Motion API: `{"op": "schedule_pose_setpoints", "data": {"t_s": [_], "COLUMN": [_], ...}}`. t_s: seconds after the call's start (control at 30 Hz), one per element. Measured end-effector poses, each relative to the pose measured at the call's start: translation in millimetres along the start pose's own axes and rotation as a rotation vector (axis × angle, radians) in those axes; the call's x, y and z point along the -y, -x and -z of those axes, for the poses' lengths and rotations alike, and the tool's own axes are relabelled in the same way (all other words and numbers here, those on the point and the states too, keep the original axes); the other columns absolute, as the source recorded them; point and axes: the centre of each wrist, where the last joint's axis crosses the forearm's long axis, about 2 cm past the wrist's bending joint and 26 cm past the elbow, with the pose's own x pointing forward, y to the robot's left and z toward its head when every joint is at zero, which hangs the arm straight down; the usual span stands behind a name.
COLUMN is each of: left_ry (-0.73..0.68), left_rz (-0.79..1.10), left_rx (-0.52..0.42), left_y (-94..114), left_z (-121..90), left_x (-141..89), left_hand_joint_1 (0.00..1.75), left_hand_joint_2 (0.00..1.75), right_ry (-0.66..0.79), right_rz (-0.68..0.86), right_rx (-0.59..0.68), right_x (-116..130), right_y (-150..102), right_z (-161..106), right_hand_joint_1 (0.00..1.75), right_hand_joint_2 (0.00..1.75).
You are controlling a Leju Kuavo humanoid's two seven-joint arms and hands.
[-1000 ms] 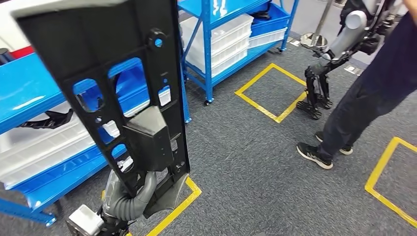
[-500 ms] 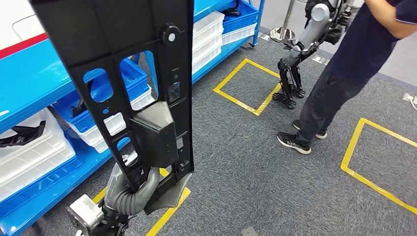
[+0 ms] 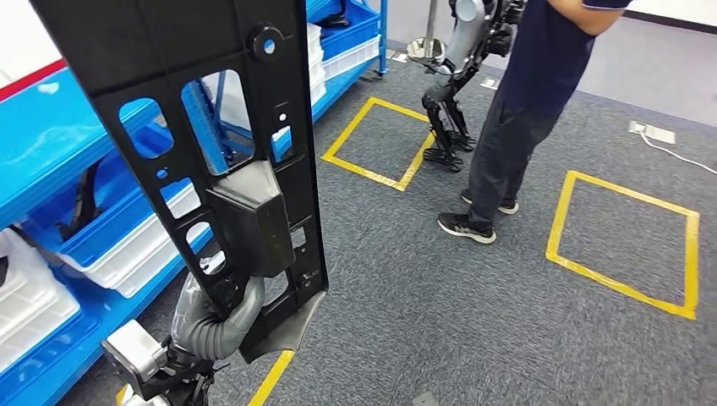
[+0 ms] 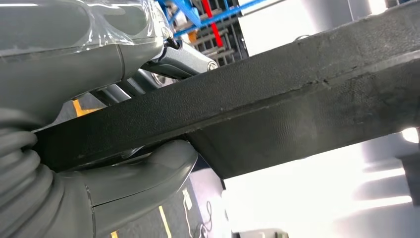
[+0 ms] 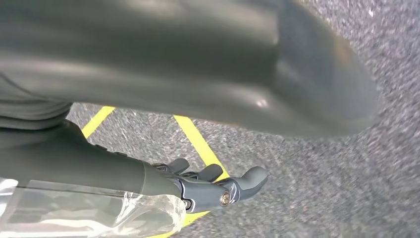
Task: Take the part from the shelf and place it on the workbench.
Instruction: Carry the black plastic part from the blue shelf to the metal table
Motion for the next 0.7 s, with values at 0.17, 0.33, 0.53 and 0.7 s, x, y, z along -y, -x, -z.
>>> {"op": "schedule_pose_setpoints", "data": {"t_s": [0.17, 0.33, 0.53, 0.7], "left_ry": [0.002, -0.007, -0.004, -0.009], "left_rz": [0.008, 0.009, 0.013, 0.027], "left_rx": [0.013, 0.013, 0.004, 0.003], "left_y": [-0.8, -0.8, 0.7, 0.6], "left_z": [4.2, 6.0, 6.2, 6.7], "left_x": [-3.1, -10.3, -18.5, -23.7], "left_hand_joint_1": [1.75, 1.75, 1.75, 1.75], "left_hand_joint_2": [1.75, 1.75, 1.75, 1.75], "right_ry": [0.000, -0.002, -0.010, -0.031], "right_rz": [0.001, -0.005, -0.022, -0.041], "right_rx": [0.004, 0.004, 0.007, 0.006], "right_x": [-1.4, -1.8, -1.8, -2.5], "right_y": [0.0, 0.6, -1.1, -4.5], "right_z": [-0.4, -0.6, -0.2, 0.2], "right_hand_joint_1": [0.00, 0.00, 0.00, 0.00], "right_hand_joint_2": [0.00, 0.00, 0.00, 0.00]}}
